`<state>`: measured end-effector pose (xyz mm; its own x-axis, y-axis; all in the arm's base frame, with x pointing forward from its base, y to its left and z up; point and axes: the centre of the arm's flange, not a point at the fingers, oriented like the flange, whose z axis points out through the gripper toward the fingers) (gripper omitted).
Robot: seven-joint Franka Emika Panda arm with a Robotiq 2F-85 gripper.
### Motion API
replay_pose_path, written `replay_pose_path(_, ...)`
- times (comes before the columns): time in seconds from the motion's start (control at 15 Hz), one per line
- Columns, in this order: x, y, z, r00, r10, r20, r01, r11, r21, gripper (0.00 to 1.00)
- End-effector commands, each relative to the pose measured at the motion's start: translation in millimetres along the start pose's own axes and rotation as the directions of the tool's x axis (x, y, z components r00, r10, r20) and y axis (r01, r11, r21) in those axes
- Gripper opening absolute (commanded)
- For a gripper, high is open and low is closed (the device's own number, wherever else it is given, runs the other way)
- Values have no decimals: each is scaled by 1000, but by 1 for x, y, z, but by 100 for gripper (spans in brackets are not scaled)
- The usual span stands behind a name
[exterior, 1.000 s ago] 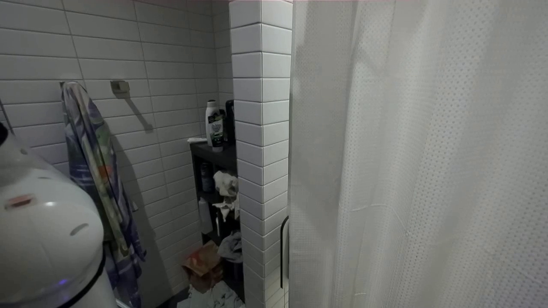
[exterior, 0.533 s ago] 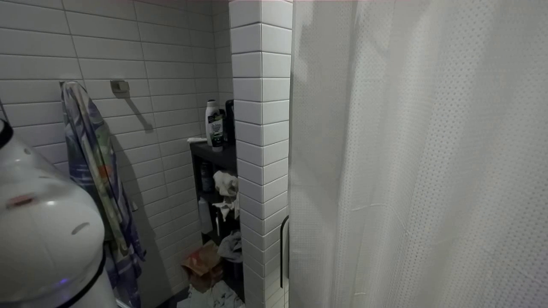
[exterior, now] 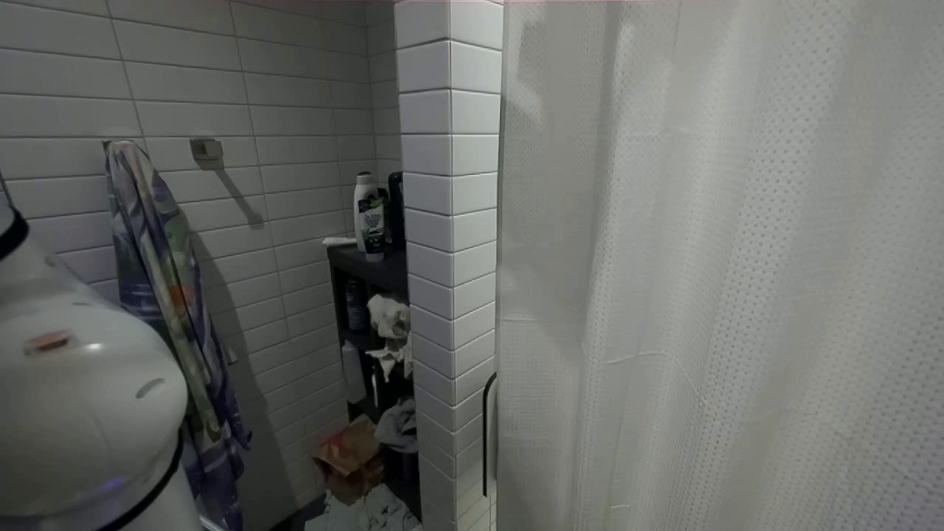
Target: Slide the shower curtain to the right
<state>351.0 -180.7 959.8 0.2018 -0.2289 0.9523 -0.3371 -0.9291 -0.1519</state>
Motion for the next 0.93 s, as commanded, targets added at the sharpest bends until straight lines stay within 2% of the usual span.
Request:
replay_pose_path(0.0,15,4,0,1000,-9,-5,9,998,58,100)
replay_pose_path(0.07,15,4,-1,1000,-11,2,10,997,71,100)
replay_pose_path(0.2,22,-35,-17,1000,-18,8,18,996,90,100)
replay_pose_path(0.53,21,-78,-14,997,-61,42,53,987,152,100)
replay_pose_path(0.87,11,-75,8,996,-75,54,67,989,133,100)
